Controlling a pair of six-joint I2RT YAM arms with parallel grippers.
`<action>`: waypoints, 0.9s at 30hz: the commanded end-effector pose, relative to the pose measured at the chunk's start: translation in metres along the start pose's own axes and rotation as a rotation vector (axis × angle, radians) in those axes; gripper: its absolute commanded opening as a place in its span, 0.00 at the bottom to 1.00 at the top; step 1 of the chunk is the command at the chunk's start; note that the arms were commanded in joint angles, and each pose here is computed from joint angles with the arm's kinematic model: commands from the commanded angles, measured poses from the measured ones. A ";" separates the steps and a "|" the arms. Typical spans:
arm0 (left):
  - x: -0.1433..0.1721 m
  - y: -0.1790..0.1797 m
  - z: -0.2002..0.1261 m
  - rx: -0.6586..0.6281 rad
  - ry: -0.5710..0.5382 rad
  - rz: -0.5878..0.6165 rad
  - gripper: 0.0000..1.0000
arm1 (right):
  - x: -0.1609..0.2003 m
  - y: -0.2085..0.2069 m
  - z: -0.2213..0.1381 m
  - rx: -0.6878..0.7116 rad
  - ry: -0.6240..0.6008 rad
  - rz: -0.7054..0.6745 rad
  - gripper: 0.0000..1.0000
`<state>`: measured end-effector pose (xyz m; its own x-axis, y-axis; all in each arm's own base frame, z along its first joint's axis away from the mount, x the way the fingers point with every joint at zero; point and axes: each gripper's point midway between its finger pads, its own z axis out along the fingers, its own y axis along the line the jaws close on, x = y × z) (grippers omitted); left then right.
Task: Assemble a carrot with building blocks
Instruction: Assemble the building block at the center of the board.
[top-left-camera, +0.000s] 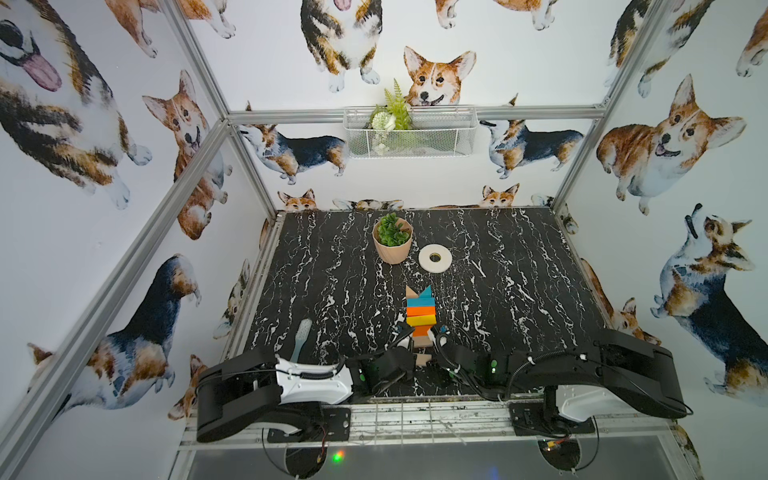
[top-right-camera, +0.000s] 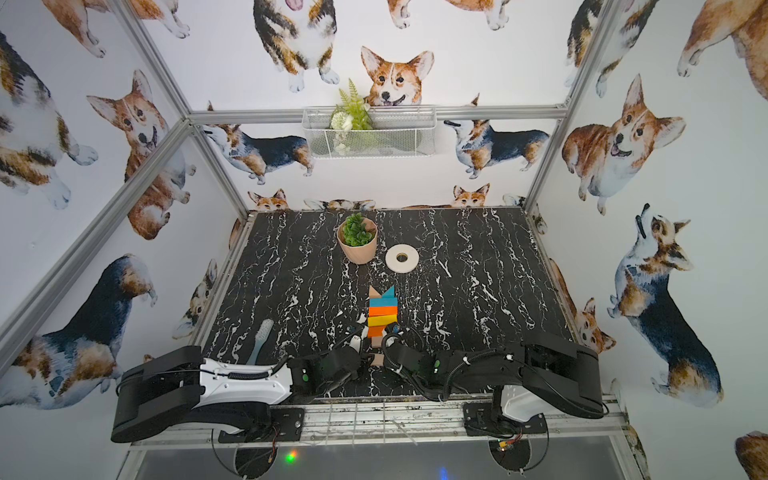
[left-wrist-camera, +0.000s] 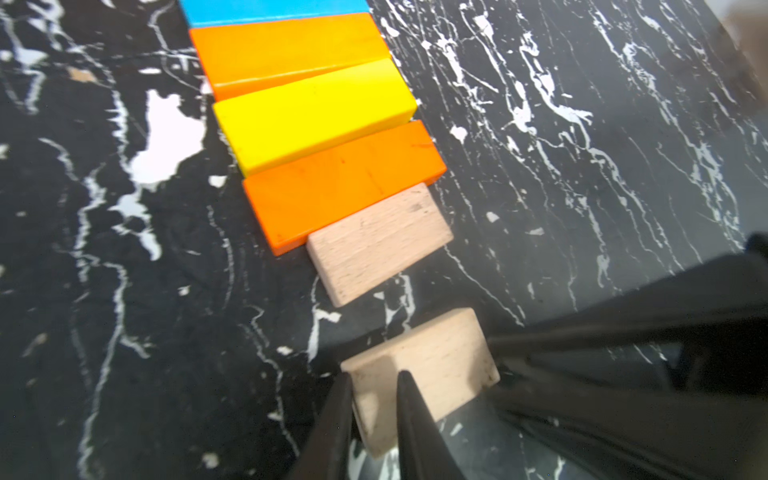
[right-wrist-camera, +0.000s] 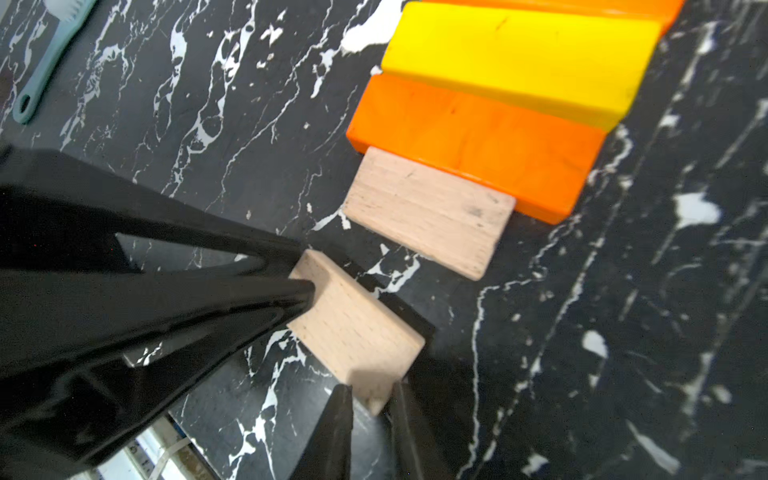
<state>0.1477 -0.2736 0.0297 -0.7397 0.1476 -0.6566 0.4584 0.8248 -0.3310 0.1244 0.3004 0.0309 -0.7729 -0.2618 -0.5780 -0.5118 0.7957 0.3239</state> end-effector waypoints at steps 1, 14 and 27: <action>-0.002 -0.006 0.001 0.018 -0.004 -0.007 0.22 | -0.005 -0.005 -0.002 0.014 -0.027 0.015 0.23; -0.005 -0.006 -0.001 0.009 -0.015 -0.003 0.21 | -0.007 -0.009 -0.001 0.041 -0.015 0.005 0.23; 0.002 -0.005 -0.010 0.008 -0.010 0.000 0.22 | 0.003 -0.015 -0.003 0.046 0.017 0.039 0.26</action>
<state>0.1406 -0.2764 0.0388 -0.7335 0.1492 -0.6631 0.4781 0.8066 -0.3474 0.1308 0.2869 0.0305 -0.7776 -0.2520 -0.5760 -0.4861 0.8220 0.2966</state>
